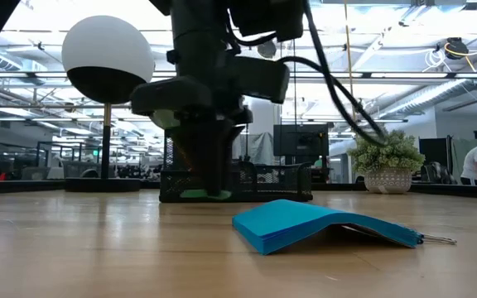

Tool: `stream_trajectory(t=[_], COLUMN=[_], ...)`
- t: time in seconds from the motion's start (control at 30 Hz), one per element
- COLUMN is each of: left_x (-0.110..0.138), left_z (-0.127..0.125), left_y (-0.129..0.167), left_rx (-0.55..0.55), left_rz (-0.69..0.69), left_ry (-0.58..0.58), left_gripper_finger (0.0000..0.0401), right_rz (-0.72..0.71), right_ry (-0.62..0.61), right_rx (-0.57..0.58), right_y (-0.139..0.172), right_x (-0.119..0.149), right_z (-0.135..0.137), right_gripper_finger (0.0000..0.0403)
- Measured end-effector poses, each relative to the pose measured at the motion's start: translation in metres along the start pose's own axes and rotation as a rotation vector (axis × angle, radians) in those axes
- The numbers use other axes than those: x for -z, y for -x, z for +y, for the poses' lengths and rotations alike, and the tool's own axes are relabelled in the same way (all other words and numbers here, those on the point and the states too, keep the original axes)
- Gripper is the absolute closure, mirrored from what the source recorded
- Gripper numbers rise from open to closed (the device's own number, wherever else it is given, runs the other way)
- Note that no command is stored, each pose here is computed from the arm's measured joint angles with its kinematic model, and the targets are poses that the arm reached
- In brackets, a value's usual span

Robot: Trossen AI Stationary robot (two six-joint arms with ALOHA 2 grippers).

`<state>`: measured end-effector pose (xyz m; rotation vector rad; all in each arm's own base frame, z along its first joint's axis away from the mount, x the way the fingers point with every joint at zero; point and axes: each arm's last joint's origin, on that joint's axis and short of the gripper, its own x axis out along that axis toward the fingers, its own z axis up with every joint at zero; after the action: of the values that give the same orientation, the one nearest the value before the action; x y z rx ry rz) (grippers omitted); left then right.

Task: Pick and place office supplies into organizer
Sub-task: Put the green eraser into the black desk organizer

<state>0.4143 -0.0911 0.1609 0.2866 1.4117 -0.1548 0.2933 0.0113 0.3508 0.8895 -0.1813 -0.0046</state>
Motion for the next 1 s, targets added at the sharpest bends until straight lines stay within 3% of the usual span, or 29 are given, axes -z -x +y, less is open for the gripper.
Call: stream_trajectory(t=[0.27,0.5,1.0], left_x=[0.004,0.004,0.012], left_z=[0.0,0.003,0.026], left_y=[0.005,0.03,0.053], left_rx=[0.003,-0.02,-0.094], left_rz=[0.034,-0.046,-0.065], left_ry=[0.026,0.058,0.127], left_gripper_finger=[0.0366,0.0366,0.0366], right_rz=[-0.011,-0.019,-0.073], right_ry=[-0.029,-0.034,-0.041], right_rx=[0.007,0.012,-0.059], right_y=[-0.001,-0.001,0.0], right_x=[-0.004,-0.006,-0.011], right_z=[-0.003,-0.005,0.002], right_gripper_finger=[0.0252,0.0252,0.0252])
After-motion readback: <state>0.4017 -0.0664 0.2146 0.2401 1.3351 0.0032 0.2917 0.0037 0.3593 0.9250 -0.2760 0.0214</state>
